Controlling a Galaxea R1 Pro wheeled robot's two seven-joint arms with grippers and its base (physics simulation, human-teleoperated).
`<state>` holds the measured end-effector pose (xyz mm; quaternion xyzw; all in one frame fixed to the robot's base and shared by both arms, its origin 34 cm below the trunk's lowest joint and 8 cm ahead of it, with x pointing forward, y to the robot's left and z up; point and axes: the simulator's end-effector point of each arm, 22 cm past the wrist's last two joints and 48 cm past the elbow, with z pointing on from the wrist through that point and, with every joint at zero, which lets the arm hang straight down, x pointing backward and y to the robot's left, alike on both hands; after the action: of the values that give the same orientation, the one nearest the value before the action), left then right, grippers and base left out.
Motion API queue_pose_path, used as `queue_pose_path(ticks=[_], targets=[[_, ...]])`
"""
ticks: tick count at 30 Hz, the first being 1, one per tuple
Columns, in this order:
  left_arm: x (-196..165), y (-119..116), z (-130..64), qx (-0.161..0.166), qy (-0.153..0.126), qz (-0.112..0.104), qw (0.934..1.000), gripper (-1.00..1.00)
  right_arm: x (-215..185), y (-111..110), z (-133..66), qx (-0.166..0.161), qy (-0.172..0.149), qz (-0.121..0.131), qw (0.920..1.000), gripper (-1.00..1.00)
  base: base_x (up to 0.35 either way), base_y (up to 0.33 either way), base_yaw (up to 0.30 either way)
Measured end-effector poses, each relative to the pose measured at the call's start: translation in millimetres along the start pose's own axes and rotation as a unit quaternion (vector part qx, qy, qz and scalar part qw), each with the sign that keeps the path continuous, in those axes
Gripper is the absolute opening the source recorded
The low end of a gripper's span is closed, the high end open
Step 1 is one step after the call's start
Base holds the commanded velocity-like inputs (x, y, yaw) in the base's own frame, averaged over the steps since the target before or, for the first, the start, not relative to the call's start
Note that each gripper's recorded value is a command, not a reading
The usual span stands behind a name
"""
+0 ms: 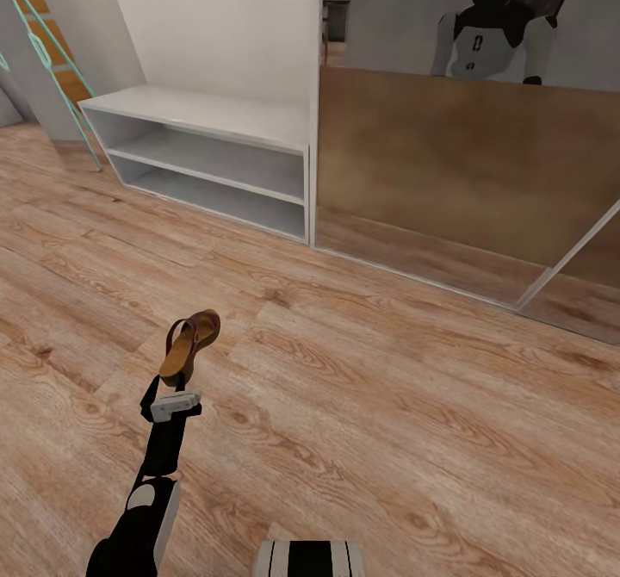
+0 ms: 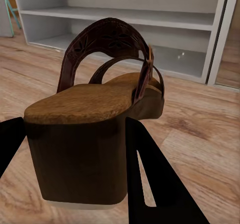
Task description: Pick up the two gym shoes and the two sandals from the corridor floor and place them onto the hallstand (shoe rack) in the corridor, making sure they are on the rack and not on the floor. Arrange them so the two gym shoes are next to each other and the two sandals are next to each other.
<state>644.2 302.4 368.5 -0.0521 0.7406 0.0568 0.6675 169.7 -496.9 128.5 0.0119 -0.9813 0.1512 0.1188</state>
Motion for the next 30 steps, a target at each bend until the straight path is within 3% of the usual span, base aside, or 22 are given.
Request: queue_pose_path(ticks=[30], targets=[[0.0,0.0,0.0,0.000,0.000,0.000,1.0000,-1.00,0.1,-0.1,0.0,0.000,0.000,0.000,1.0000,1.00,0.000,0.000,0.000]])
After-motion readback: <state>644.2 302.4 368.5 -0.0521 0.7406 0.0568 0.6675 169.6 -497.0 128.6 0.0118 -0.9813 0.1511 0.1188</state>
